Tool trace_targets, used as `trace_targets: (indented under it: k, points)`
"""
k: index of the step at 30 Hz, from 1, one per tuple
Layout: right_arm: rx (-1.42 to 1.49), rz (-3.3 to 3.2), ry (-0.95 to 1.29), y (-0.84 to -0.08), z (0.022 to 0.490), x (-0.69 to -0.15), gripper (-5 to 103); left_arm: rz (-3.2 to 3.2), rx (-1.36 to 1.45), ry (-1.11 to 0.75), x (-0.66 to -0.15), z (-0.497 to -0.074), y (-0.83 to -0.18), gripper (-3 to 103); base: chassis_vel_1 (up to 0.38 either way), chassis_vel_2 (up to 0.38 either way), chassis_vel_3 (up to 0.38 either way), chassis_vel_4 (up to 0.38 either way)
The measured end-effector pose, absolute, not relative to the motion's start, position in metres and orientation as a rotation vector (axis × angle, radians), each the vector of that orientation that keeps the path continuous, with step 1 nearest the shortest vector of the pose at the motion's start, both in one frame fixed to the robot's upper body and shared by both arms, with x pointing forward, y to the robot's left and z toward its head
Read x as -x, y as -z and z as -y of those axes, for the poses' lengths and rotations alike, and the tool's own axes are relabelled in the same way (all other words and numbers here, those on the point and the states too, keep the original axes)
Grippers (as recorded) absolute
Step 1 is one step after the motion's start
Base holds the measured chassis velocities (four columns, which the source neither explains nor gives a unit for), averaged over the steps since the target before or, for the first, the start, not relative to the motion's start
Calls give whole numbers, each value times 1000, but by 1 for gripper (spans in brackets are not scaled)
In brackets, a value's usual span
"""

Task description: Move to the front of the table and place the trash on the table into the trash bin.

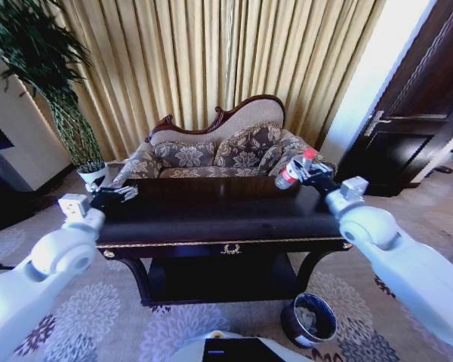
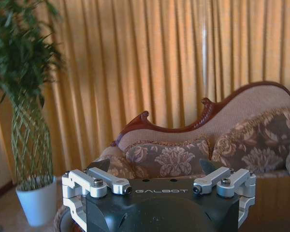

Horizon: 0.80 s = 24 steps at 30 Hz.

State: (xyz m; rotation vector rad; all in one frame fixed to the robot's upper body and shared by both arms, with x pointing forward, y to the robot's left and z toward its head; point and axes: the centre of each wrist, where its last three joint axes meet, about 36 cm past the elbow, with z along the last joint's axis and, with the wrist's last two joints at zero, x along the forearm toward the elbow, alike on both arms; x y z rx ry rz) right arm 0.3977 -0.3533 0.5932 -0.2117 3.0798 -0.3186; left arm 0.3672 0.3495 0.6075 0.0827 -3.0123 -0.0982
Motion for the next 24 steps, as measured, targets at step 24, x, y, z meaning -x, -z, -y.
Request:
trace_targets:
  k: [24]
  points:
    - [39, -3152, 115, -559, 348, -308, 26, 3092, 6, 65, -300, -451, -587, 100, 0, 0, 0, 0]
